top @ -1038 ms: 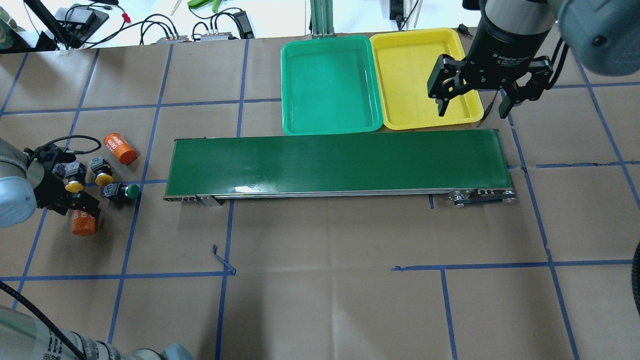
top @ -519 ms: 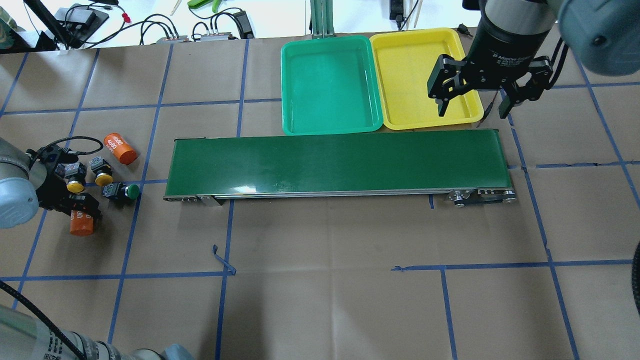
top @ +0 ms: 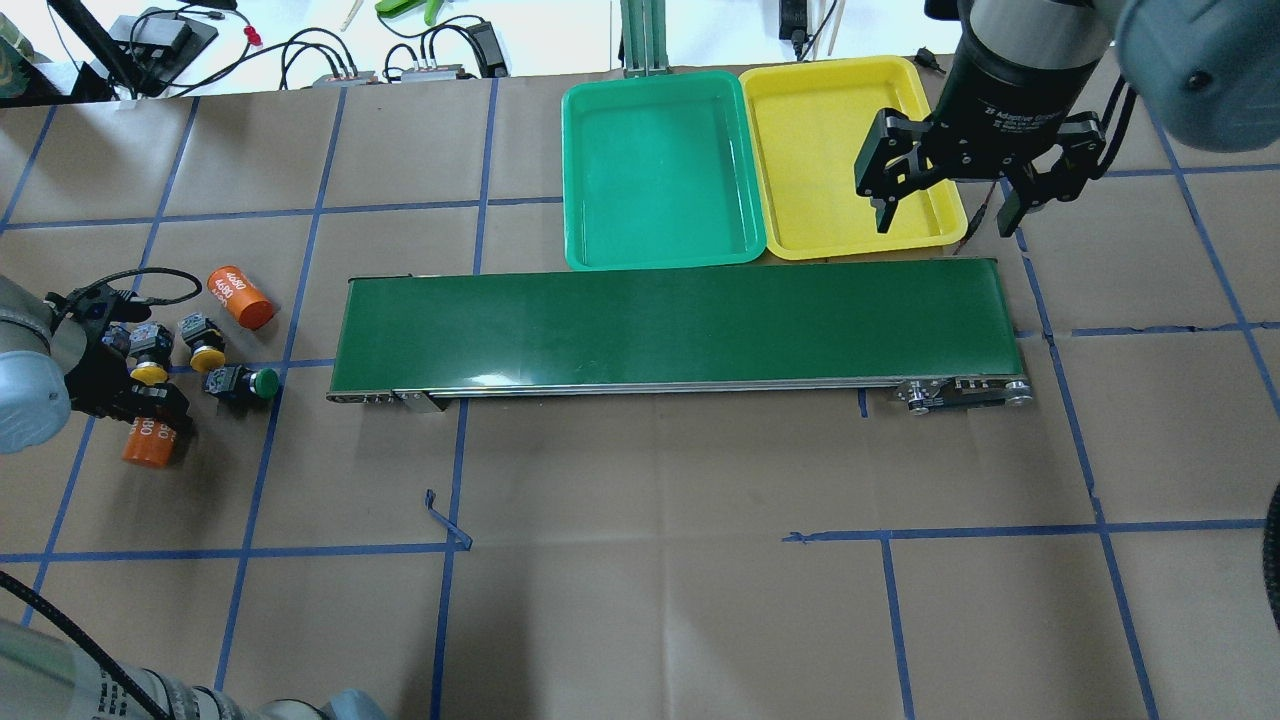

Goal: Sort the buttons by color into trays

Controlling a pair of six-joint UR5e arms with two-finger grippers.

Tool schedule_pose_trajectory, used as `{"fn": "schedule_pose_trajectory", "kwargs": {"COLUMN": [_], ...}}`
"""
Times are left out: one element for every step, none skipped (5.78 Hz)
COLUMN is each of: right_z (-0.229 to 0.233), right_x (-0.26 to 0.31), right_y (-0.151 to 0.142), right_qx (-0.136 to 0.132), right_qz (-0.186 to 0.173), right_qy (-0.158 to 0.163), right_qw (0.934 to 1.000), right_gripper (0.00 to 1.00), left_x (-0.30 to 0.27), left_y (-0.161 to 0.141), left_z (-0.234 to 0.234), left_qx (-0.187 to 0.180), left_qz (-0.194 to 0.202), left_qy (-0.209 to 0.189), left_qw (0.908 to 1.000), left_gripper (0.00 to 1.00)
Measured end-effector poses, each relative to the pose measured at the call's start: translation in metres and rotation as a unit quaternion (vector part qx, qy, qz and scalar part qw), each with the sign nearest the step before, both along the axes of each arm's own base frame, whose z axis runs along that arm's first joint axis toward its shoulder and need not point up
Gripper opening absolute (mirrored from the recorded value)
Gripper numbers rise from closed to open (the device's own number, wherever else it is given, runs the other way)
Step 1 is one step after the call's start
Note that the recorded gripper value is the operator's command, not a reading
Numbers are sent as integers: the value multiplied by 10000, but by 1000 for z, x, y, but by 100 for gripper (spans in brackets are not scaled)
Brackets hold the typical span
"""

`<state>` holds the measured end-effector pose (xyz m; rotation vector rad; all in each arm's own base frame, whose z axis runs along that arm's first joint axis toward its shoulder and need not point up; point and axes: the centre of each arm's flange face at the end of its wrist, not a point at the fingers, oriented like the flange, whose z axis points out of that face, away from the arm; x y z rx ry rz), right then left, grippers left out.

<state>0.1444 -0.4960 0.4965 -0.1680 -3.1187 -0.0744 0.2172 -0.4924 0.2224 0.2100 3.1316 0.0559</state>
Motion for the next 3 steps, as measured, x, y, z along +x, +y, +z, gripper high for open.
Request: {"fn": "schedule_pose_trajectory", "kwargs": {"right_z": [0,0,0], "right_x": [0,0,0], "right_y": [0,0,0], "right_qx": [3,1,-2], "right_qz": [0,0,-2], "right_qy": [0,0,0], "right_qw": [10000,10000,10000], "right_gripper": [100,100,100], "left_x": [-26,-67,-118], "left_y": [-9,-18,-27], "left_z": [22,40,52], "left_qx": [-74,-138,-168], "left_qz": [-508,-1282,-2070], "left_qy": [46,60,51], "left_qw": [9987,9916,9782], "left_gripper": [0,0,0]}}
